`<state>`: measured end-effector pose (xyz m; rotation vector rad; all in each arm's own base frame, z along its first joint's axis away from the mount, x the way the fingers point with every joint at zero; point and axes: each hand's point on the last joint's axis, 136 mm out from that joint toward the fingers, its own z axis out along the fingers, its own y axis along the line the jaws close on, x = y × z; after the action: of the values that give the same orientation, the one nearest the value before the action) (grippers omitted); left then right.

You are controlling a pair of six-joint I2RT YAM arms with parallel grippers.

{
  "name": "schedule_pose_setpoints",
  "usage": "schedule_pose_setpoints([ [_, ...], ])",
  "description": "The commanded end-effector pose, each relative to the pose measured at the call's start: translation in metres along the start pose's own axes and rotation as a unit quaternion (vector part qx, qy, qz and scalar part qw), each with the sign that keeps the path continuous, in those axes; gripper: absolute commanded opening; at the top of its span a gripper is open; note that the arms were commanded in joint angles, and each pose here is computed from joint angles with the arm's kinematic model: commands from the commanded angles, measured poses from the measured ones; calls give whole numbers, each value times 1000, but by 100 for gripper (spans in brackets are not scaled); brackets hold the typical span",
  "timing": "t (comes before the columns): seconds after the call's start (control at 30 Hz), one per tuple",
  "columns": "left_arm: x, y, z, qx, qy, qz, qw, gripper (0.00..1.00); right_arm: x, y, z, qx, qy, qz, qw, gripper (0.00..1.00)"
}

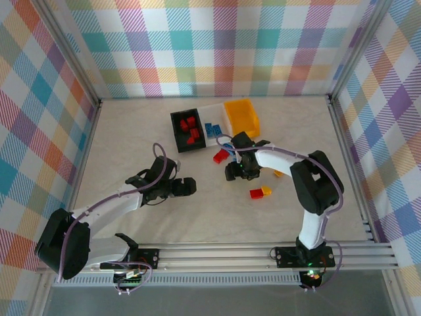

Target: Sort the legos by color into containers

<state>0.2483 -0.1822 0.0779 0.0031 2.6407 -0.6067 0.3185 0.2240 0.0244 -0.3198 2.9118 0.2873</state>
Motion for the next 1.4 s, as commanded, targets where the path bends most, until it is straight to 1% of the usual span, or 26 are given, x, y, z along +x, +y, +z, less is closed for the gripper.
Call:
schedule_pose_setpoints([
  [0.0,-2,0,-2,-9,2,17,1000,85,-25,2,1,12,-32,14,999,73],
  [0.13,-2,4,-2,-14,2,19,1000,85,-37,-1,7,33,-36,13,999,72],
  [0.3,1,10,-2,-20,4,19,1000,85,-47,0,15,43,-44,9,998,67],
  [0.4,1,13,-1,-19,6,16,1000,85,-53,1,18,49,-47,5,998,61],
  [0.5,2,15,-2,-19,5,13,1000,86,-54,4,20,56,-49,-2,997,49],
  [0.7,3,17,-4,-19,1,9,1000,86,-46,7,17,63,-51,-15,997,37],
  [0.83,3,17,-5,-16,1,7,1000,86,-37,11,5,58,-53,-21,997,37],
  [0.93,3,17,-6,-15,-1,6,1000,86,-30,19,-12,44,-64,-26,997,37],
  [1.03,3,18,-6,-17,-3,5,1000,86,-33,28,-33,23,-81,-28,996,37],
  [1.13,3,17,-4,-13,-2,3,1000,86,-46,37,-54,9,-104,-34,994,37],
  [1.2,2,16,-3,-11,-3,1,1000,86,-61,45,-65,2,-123,-43,992,36],
  [1.37,4,17,-3,-12,-1,0,1000,86,-117,59,-70,11,-142,-74,987,37],
])
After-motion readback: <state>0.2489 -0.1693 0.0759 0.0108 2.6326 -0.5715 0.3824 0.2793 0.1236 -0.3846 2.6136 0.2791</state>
